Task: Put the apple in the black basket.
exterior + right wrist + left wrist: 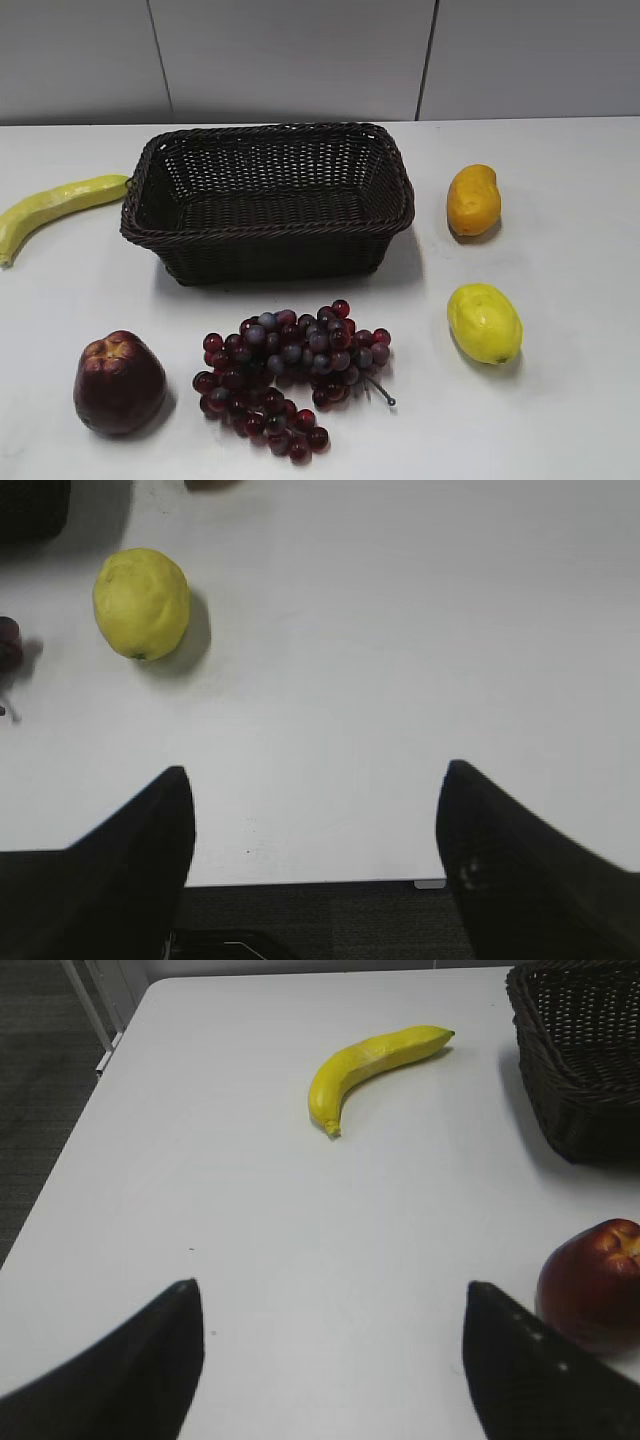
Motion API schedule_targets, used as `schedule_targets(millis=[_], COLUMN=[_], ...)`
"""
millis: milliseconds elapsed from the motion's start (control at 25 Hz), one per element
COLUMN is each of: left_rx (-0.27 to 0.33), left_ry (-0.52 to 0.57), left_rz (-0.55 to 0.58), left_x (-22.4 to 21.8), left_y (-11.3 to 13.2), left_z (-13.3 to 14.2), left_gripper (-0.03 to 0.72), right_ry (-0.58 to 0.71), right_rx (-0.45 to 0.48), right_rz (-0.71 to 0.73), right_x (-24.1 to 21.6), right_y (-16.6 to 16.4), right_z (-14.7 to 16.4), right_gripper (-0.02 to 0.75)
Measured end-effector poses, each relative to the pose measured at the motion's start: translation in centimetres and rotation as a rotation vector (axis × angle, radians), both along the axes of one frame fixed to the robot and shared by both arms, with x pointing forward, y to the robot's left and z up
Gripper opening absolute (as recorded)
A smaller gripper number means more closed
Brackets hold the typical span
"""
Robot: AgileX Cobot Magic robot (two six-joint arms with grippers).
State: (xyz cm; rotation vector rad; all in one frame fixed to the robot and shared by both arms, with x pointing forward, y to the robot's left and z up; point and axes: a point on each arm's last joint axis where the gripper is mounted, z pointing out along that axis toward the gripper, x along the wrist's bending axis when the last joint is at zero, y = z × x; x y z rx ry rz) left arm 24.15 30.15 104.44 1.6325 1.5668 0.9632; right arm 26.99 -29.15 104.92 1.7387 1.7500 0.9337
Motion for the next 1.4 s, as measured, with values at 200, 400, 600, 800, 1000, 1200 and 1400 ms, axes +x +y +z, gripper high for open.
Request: schedule_targets(millis=[200,400,600,800,1000,1200,1400], left_rx=[0.0,0.0,-0.014,-0.055,-0.083,-0.095,-0.088], left_ry=[0.0,-0.002,-0.013,0.135,0.313,0.435,0.53], left_rz=[0.0,0.0,-0.008,-0.023,-0.026,-0.024,-0.042], left_x=[0.0,0.0,0.6,3.2,6.8,9.9,12.4], left_y=[0.0,0.0,-0.1,-0.3,-0.4,-0.4,-0.6], left_z=[0.0,0.0,0.9,1.6,1.8,2.2,2.0], left_gripper=[0.593,0.593,0.593,0.593,0.593,0.593,0.593], right_ry=[0.0,0.0,0.0,0.0,0.0,0.0,0.0], right_rx=[0.0,0.0,0.0,0.0,0.0,0.0,0.0], right_rz=[0.0,0.0,0.0,0.0,0.0,0.0,0.0], right_x=[0.0,0.0,0.0,0.0,0.0,0.0,0.0], right_y=[0.0,0.0,0.0,0.0,0.0,0.0,0.0], right_z=[0.0,0.0,0.0,0.0,0.0,0.0,0.0], right_gripper=[0.571,0.571,0.571,0.571,0.571,0.571,0.571])
